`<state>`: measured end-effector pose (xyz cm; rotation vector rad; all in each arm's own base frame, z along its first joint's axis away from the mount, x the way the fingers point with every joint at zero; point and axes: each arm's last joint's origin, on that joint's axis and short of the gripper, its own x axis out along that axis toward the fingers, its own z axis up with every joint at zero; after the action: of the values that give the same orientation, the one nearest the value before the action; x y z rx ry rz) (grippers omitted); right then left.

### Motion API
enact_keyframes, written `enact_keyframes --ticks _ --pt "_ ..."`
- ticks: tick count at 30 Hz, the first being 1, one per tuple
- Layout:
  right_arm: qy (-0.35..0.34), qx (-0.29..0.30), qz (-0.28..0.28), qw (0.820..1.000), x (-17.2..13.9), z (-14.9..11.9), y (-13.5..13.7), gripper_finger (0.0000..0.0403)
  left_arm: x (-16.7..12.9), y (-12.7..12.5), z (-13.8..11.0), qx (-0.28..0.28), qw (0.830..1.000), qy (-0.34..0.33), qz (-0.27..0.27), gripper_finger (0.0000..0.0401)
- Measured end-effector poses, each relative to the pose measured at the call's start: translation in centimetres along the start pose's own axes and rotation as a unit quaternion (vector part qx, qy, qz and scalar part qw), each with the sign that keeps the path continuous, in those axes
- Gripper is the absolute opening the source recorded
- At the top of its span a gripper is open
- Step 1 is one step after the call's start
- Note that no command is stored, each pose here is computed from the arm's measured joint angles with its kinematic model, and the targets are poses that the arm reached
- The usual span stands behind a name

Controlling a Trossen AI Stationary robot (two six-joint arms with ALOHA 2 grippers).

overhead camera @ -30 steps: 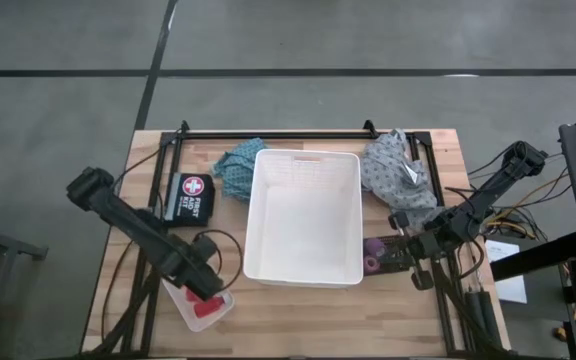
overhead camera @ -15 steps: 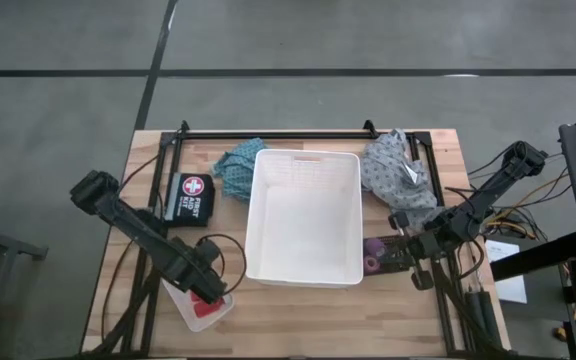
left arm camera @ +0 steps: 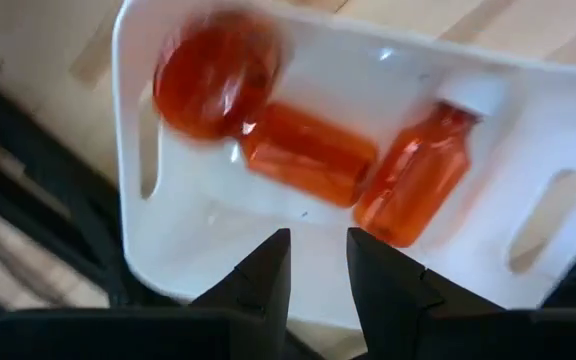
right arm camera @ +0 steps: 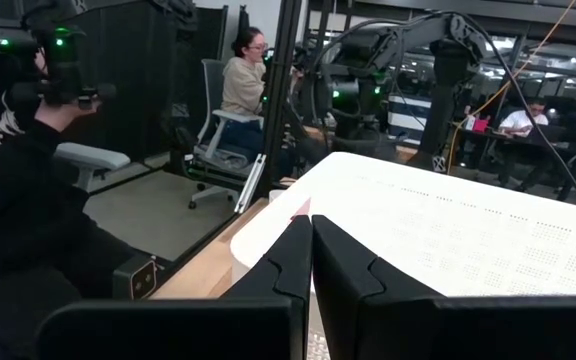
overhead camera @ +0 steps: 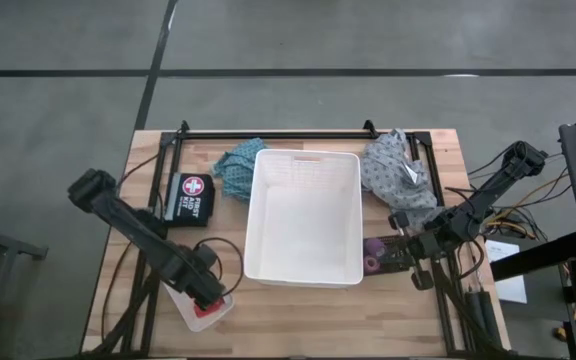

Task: Pick & place medical supplies in basket/bin
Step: Put the orange bottle into the white bin

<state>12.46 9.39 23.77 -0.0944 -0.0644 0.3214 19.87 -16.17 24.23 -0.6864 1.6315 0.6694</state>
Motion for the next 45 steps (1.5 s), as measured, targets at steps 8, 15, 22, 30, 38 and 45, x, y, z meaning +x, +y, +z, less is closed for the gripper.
enact_keyframes --ticks 8,15,22,30,38,45 --pt "0.0 0.0 0.0 1.0 0.0 0.0 0.0 0.0008 -1.9 1.8 0.3 0.04 0.991 -0.125 -0.004 0.0139" --pt "0.0 0.0 0.0 1.0 0.0 0.0 0.0 0.0008 -2.2 2.8 0.9 0.06 0.974 -0.217 0.02 0.0214" --pt "0.0 0.0 0.0 1.0 0.0 0.0 0.0 0.0008 0.9 4.0 1.8 0.053 0.974 -0.209 0.074 0.0241" --pt "0.0 0.0 0.0 1.0 0.0 0.0 0.0 0.0008 2.2 3.9 2.0 0.045 0.983 -0.171 0.057 0.024" --pt "0.0 0.0 0.0 1.0 0.0 0.0 0.0 0.0008 2.3 2.9 1.2 0.013 0.997 -0.082 -0.009 0.024" --pt "0.0 0.0 0.0 1.0 0.0 0.0 0.0 0.0008 2.4 2.5 0.5 -0.007 0.998 -0.062 -0.028 0.024"
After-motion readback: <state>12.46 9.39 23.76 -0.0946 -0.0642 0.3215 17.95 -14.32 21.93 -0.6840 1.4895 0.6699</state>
